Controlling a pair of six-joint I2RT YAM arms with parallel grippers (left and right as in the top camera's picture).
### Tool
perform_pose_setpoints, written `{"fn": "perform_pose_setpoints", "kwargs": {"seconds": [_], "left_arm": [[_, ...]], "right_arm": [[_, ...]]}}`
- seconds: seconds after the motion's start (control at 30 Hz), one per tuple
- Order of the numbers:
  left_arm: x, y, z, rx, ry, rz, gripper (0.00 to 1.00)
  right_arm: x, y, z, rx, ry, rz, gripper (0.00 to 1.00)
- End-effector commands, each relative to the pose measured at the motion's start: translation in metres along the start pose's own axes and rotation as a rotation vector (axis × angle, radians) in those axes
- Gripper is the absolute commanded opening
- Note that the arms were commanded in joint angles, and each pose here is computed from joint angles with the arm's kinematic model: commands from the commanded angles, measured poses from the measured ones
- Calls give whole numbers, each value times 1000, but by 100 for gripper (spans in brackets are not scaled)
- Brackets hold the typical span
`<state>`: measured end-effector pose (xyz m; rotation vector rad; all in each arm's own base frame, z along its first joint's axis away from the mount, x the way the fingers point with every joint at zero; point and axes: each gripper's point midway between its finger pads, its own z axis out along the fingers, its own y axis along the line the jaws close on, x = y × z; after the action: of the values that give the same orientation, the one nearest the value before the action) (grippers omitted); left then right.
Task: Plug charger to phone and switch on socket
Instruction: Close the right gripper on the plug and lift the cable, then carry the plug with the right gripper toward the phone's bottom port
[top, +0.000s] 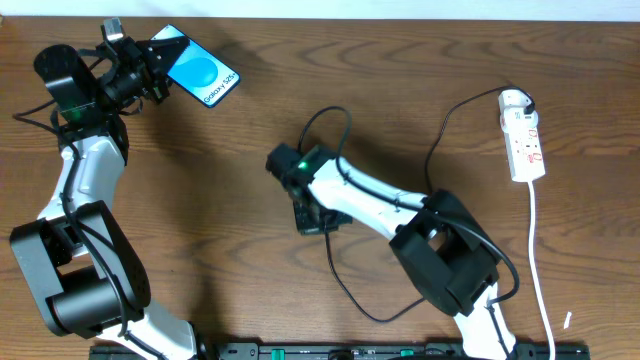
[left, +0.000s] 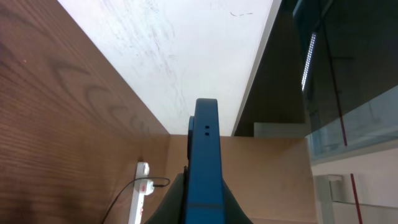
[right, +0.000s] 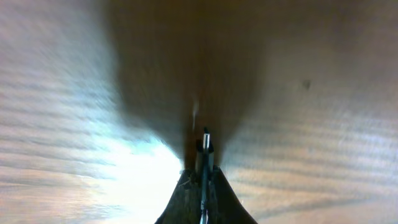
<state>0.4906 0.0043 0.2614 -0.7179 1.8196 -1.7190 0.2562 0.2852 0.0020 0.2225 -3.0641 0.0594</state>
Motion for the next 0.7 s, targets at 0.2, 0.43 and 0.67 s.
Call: {"fn": "perform_pose_setpoints", "kwargs": {"seconds": [0.2,0.43,0.67], "left_arm": [[3,-9,-1,13,16,21,8],[2,-9,-1,13,11,21,7],[4,-9,-1,14,21,22,7]], "right_arm": [[-91,43,-72,-520,-126,-131,1],[-104,72,-137,-974,-197,-369,1],[-109,77,-176,-1183,-299,-534,1]]}}
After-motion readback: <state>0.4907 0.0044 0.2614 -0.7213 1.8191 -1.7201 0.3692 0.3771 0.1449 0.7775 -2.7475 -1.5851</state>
